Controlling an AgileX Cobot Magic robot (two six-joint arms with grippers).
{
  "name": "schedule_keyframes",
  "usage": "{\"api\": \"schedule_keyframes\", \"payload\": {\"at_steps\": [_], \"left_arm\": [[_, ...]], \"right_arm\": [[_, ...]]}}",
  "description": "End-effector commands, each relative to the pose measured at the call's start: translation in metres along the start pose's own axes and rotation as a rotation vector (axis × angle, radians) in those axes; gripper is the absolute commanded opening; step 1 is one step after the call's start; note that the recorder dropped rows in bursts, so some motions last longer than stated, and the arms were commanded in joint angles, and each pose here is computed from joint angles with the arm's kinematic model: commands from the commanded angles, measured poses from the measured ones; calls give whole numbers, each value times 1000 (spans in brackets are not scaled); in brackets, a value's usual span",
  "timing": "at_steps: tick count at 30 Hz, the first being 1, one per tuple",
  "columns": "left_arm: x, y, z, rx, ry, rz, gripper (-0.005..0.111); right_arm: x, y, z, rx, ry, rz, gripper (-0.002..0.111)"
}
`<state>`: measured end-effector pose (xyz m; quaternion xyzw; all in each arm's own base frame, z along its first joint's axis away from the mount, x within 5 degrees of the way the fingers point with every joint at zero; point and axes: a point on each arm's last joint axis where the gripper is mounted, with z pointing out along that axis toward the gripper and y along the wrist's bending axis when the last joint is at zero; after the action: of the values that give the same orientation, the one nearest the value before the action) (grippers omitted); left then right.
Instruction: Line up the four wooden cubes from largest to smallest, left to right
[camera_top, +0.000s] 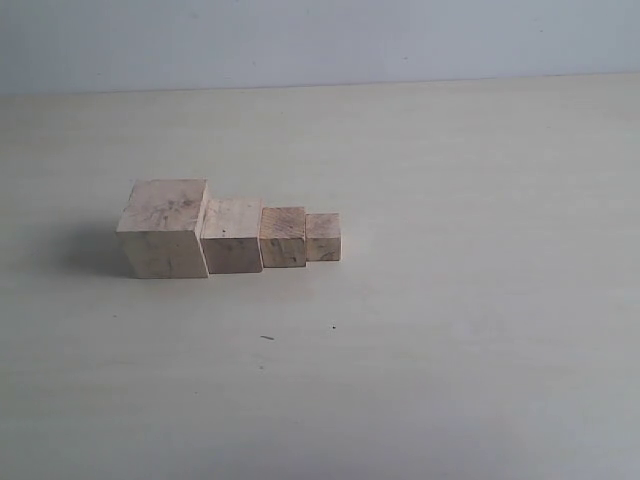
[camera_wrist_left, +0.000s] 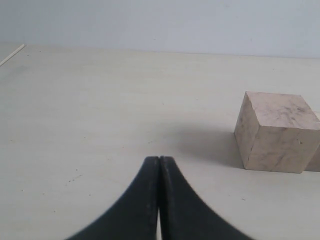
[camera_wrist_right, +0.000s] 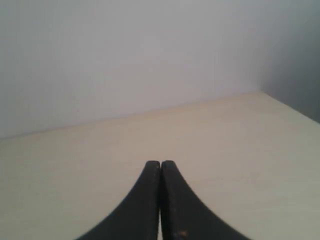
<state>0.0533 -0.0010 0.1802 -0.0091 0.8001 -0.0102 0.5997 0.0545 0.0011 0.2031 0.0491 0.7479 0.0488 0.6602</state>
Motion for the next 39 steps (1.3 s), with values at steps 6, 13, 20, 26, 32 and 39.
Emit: {"api": "schedule_keyframes", "payload": {"at_steps": [6, 13, 20, 26, 32, 39], "left_arm": [[-1, -1, 0, 8, -19, -5, 0], [-1, -1, 0, 8, -19, -5, 0], [-1, -1, 0, 8, -19, -5, 0], [-1, -1, 0, 8, -19, -5, 0], [-1, -1, 0, 8, -19, -5, 0], [-1, -1, 0, 8, -19, -5, 0]], "right_arm": [[14, -3, 2, 21, 57, -18, 0], [21, -4, 2, 26, 133, -46, 0], [21, -4, 1, 25, 139, -38, 0], [21, -4, 1, 25, 137, -38, 0], [21, -4, 1, 25, 137, -38, 0], [21, -4, 1, 25, 137, -38, 0]]}}
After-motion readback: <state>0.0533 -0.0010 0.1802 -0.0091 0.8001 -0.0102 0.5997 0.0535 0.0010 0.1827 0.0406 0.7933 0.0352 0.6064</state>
